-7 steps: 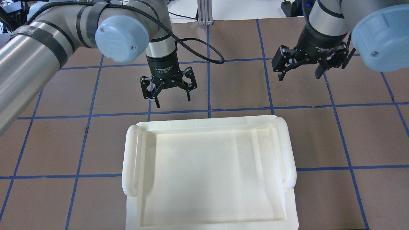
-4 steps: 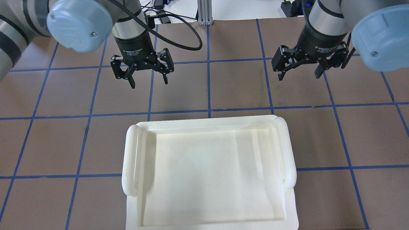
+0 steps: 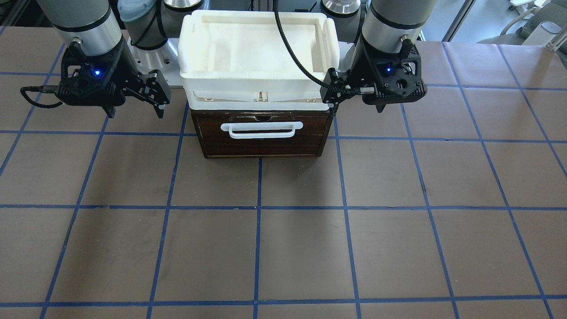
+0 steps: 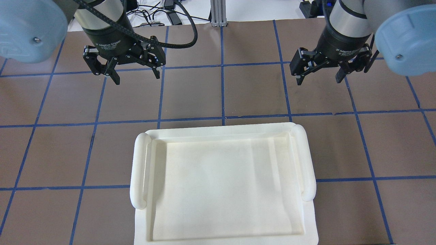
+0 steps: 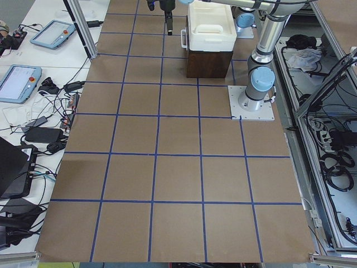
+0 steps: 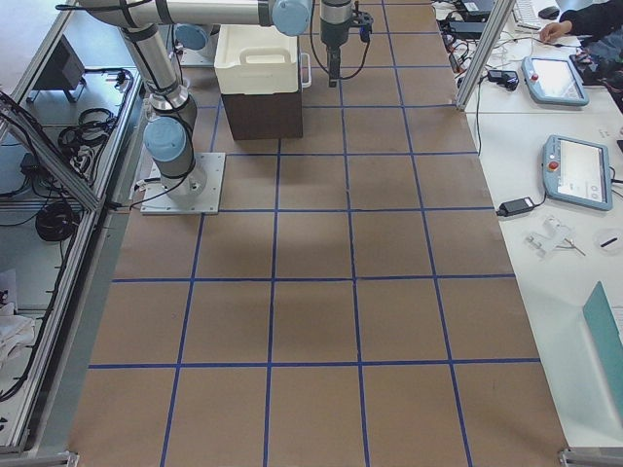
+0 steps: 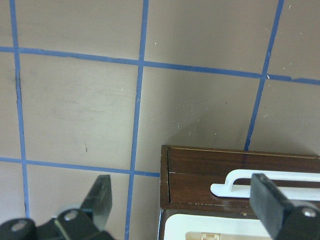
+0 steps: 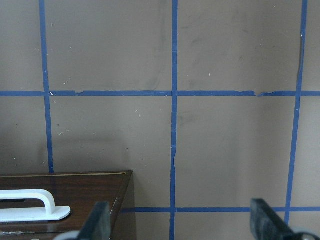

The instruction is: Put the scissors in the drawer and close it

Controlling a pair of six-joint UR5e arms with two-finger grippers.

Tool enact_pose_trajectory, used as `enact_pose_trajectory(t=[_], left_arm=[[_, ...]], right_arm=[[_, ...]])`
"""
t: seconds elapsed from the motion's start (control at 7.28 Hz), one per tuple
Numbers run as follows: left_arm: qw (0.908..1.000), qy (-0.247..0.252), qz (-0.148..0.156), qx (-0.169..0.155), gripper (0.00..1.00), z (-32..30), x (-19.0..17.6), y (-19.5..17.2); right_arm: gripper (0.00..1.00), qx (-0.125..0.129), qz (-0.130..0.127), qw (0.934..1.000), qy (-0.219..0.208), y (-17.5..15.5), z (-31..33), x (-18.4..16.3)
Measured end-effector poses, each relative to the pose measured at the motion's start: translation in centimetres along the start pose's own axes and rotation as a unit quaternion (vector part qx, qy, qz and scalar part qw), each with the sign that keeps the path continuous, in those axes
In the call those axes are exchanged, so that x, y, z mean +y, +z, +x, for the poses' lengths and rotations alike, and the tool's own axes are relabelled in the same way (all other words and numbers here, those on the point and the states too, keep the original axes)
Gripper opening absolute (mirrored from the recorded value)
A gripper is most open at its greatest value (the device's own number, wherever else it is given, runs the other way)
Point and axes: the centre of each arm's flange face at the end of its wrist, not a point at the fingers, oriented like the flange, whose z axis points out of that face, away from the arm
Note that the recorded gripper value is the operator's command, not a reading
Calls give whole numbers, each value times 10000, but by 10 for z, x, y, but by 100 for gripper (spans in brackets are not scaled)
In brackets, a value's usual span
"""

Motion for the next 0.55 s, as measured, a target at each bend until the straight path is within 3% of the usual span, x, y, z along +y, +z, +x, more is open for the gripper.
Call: enact_pose_trajectory(t=[0.27,0.55], left_arm=[[9994,169,295,71,100,-11,-6,-6],[9988,252,403,79,100,-21,-12,-7]], right_arm=[[100,0,-14,10000,-5,0,0,0],[100,0,-11,10000,-1,0,0,0]])
